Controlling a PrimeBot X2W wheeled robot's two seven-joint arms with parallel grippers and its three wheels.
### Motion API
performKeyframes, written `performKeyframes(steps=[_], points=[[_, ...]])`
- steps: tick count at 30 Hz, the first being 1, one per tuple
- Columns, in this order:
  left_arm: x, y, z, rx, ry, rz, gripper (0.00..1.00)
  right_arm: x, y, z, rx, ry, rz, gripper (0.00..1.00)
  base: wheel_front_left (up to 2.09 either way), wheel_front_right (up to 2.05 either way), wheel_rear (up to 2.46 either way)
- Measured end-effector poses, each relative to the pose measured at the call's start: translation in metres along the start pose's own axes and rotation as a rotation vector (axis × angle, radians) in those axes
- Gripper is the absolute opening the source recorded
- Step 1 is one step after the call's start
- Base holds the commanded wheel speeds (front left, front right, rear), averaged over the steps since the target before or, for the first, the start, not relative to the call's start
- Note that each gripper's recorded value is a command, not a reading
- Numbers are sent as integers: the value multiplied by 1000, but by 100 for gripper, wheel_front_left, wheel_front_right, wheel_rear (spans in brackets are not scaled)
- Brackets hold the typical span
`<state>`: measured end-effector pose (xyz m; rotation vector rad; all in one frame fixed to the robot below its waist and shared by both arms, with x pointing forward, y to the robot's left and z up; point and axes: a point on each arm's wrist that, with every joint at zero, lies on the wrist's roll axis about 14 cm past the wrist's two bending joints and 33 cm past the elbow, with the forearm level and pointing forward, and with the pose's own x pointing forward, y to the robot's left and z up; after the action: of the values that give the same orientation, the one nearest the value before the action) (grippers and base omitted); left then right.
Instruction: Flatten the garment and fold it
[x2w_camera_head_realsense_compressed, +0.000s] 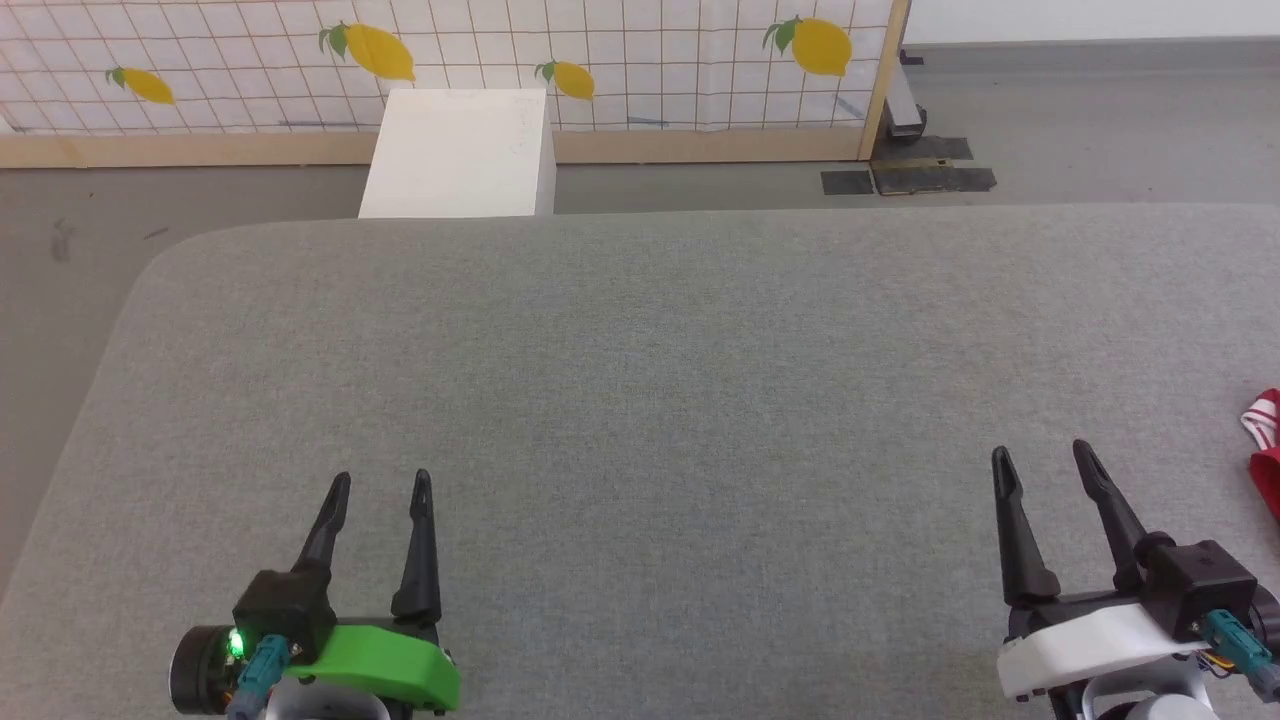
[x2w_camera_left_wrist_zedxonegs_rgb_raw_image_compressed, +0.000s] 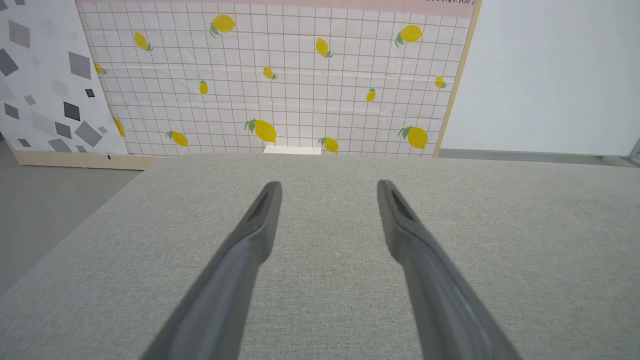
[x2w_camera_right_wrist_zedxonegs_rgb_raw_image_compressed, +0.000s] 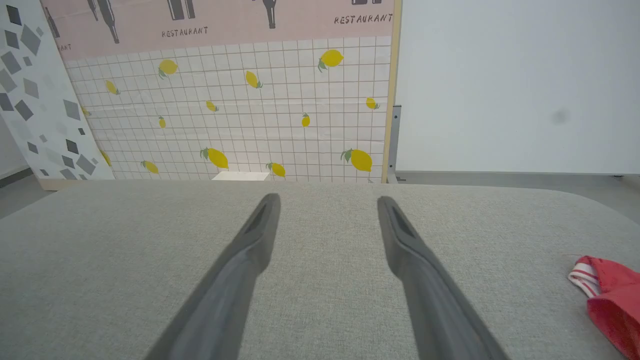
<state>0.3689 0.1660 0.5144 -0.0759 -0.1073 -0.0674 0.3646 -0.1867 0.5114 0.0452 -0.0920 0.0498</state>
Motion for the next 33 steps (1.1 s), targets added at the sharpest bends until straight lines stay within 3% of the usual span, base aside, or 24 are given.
performKeyframes(steps=[16,17,33], points=[[-1,3,-1,-17,2,13,100,0,2,1,16,-7,3,100,0,0,0],[-1,4,-1,-29,2,17,0,0,2,0,17,-6,3,0,0,0,0],[-1,3,-1,-25,16,15,0,0,3,-1,14,12,8,0,0,0,0]])
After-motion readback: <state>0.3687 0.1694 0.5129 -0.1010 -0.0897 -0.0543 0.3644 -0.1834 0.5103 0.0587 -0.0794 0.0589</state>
